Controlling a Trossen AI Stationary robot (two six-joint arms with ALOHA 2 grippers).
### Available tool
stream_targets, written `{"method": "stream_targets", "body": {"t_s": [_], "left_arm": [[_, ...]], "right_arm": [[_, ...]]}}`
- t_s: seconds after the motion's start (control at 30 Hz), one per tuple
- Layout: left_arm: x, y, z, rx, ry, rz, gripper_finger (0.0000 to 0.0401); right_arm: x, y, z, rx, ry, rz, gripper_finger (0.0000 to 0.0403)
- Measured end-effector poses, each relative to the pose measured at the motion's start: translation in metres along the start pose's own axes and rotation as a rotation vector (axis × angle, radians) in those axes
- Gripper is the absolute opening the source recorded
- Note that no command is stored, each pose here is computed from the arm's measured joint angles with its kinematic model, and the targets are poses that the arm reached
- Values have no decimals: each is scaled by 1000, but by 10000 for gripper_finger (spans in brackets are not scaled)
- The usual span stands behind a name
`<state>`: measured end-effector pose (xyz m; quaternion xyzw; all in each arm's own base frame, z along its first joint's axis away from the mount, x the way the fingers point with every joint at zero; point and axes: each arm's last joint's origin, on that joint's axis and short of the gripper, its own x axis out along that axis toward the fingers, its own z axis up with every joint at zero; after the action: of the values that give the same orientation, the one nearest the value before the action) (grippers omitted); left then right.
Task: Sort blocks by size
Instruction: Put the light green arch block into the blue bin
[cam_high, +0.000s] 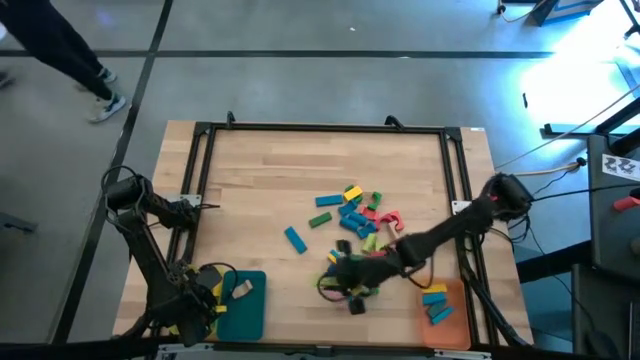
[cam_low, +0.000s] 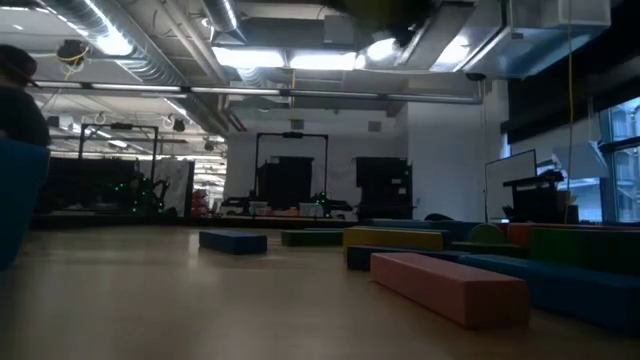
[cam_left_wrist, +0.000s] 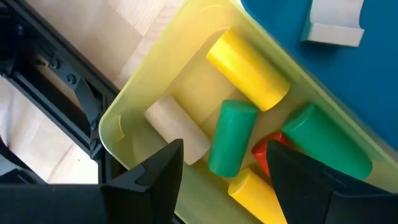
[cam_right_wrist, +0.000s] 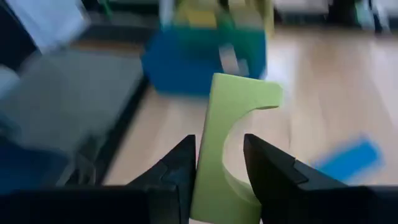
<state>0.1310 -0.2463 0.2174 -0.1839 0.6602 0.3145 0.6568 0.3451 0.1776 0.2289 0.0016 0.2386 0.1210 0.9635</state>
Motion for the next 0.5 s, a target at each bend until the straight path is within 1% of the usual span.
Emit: {"method": "stream_targets", "body": {"t_s": [0.13,0.23,0.3,0.4,0.5], "left_arm": [[0,0,1,-17,-28,-8,210],[0,0,1,-18,-37,-12,210],[0,0,1,-20,-39,-12,210],[0,0,1,-21,-40,-12,210],[0,0,2,-21,-42,-12,210]], "right_arm": [[26,-18,9,-33,-188,76,125],[49,-30,16,-30,-273,92,125],[66,-35,22,-26,-303,100,125],[94,-41,28,-27,-309,121,125],[123,-42,32,-32,-323,157,125]]}}
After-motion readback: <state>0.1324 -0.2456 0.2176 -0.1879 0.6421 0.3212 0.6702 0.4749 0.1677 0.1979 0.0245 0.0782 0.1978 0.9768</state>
